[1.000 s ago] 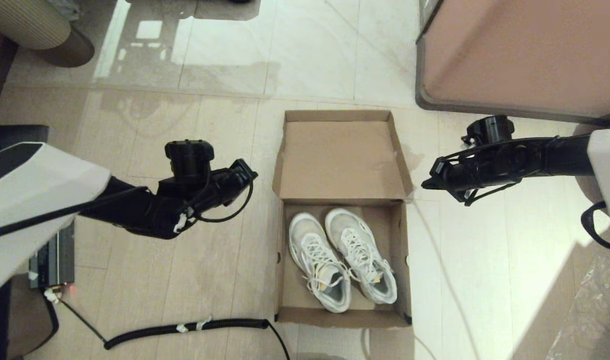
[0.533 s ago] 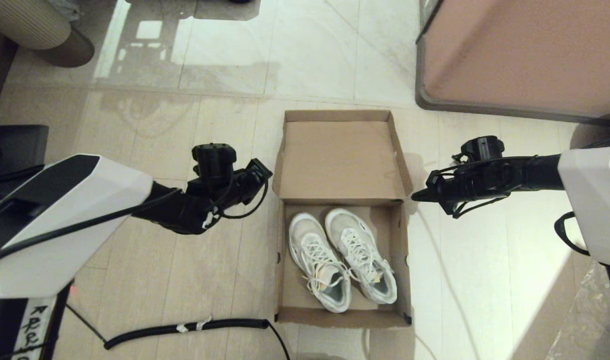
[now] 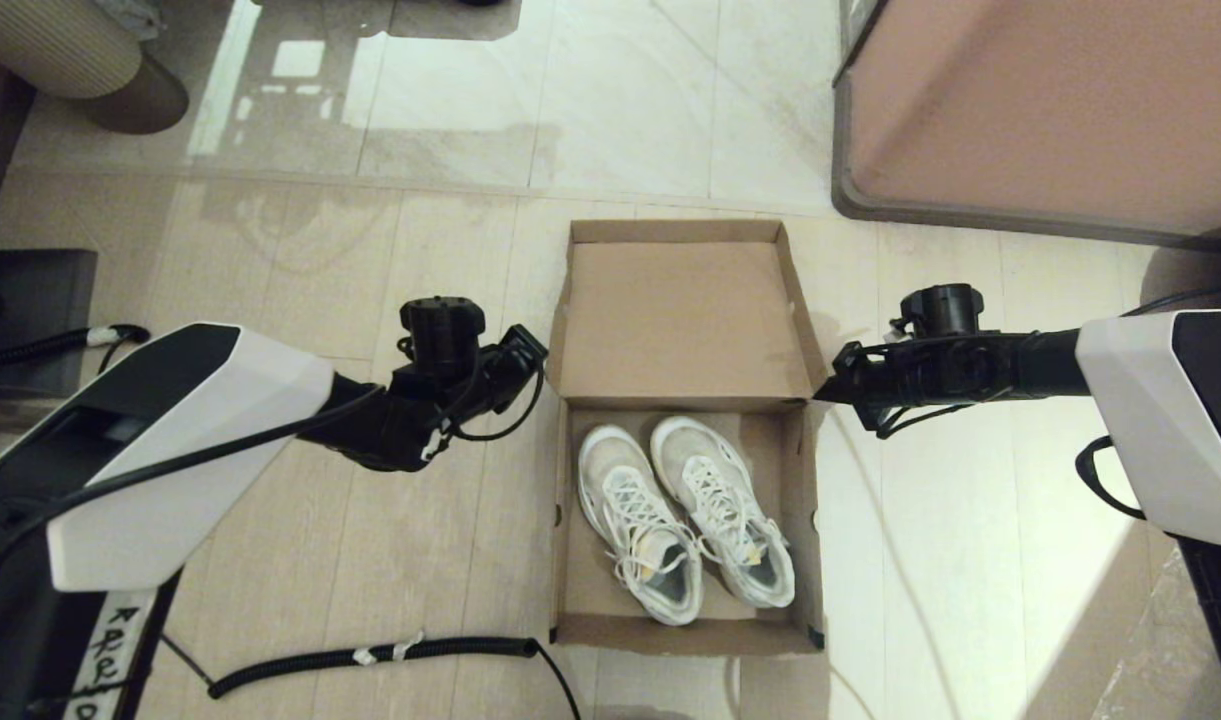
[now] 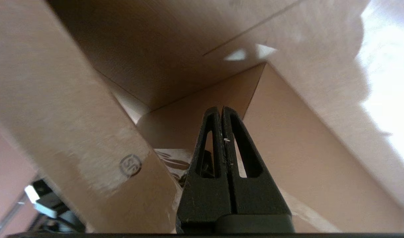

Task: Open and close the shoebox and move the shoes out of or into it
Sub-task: Close the shoe box

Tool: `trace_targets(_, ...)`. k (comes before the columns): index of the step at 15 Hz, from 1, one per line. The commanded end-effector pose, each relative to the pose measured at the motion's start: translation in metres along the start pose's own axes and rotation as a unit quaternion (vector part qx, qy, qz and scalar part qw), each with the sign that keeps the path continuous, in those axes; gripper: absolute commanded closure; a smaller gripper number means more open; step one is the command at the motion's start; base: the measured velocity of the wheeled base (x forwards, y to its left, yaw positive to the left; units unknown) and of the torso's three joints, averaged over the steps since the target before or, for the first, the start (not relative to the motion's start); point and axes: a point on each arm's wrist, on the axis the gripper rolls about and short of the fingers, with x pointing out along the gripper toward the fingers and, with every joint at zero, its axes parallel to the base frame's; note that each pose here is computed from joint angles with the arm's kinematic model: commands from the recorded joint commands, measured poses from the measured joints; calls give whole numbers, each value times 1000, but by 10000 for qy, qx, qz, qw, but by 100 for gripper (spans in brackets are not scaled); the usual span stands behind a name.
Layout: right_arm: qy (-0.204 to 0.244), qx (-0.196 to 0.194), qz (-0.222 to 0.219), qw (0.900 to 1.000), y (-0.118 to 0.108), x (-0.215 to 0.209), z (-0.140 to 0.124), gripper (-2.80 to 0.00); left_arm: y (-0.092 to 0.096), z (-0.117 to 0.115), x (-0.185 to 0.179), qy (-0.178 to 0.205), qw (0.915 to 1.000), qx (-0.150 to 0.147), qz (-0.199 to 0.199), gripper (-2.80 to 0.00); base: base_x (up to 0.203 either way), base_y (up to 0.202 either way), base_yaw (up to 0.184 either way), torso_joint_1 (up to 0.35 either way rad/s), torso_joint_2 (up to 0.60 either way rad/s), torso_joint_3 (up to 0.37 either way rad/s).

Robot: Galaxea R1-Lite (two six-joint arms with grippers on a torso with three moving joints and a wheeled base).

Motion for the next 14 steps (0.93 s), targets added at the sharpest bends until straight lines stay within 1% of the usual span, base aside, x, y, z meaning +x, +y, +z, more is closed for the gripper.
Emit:
trace_targets(1,76,83,20,9999,1,6,-5,0,4,-3,2,31,10000,-28,23,0,0,0,0,0,0,0)
trace_targets(5,142,106,0,9998,1,10,-9,0,5,-5,2,31,10000,-24,84,0,0,0,0,0,0,0)
trace_targets(7,182,130,-39,9997,1,11,-13,0,9,-8,0,90,9998,-32,157,0,0,0,0,0,0,0)
trace_targets(10,258,258,-164,9992,-1,9,-18,0,12,-15,-9,136,9993,-39,355,0,0,0,0,0,0,0)
trace_targets(14,354,379,-359,9980,-6,1,-28,0,19,-22,-23,297,9979,-55,576,0,0,0,0,0,0,0)
